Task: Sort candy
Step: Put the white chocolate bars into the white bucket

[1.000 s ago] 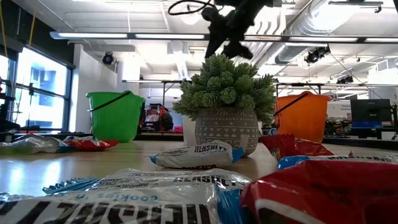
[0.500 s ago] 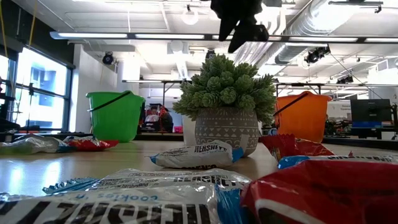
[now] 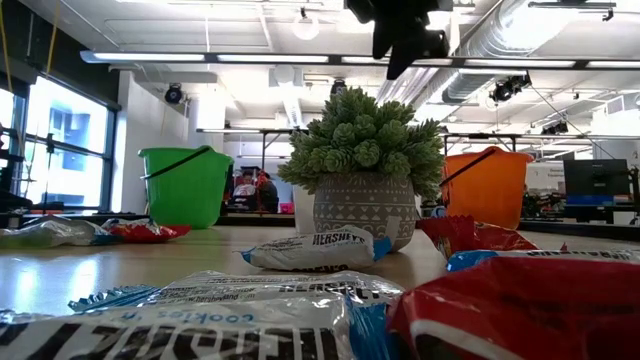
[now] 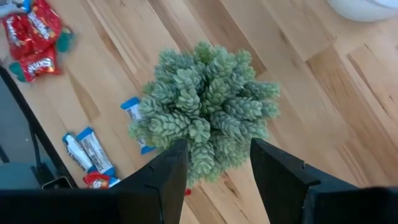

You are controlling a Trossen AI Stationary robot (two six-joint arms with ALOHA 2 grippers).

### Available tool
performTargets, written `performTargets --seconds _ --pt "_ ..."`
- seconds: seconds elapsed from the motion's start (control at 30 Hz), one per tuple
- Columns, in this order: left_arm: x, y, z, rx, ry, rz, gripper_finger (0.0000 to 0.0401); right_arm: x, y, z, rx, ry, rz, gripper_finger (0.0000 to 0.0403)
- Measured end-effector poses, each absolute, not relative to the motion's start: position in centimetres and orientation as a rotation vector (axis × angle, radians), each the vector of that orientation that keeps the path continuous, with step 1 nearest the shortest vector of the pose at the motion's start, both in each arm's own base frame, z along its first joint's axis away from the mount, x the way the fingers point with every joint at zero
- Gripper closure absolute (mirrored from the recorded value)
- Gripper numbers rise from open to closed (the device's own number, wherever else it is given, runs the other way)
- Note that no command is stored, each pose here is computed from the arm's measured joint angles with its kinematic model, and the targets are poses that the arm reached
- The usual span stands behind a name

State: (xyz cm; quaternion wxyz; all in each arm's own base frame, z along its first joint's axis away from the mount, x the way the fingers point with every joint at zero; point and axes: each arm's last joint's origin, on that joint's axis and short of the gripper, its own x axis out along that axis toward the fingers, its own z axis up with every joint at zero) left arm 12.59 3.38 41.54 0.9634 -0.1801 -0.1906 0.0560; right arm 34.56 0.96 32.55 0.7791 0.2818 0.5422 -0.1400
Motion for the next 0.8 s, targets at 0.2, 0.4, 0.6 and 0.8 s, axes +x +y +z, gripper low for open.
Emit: performTargets --seconds 0.2,0.4,0.6,0.8 --pt "13.0 3.5 41.4 -0.378 -0.377 0.126 0.0319 34.7 0.9 32.6 0.612 1.154 -0.298 0.0233" --pt "13.5 3.7 41.2 -0.406 -0.361 0.126 0.0319 34.7 0.9 32.6 0.612 1.154 -0.298 0.0233" --pt "14.1 3.9 41.0 -0.41 -0.354 0.134 0.0319 34.7 0.9 32.6 0.612 1.154 -0.298 0.0233" --pt "14.4 3.9 41.0 -0.409 -0.357 0.133 0.0319 34.7 0.9 32.6 0.612 1.154 -0.298 0.0233"
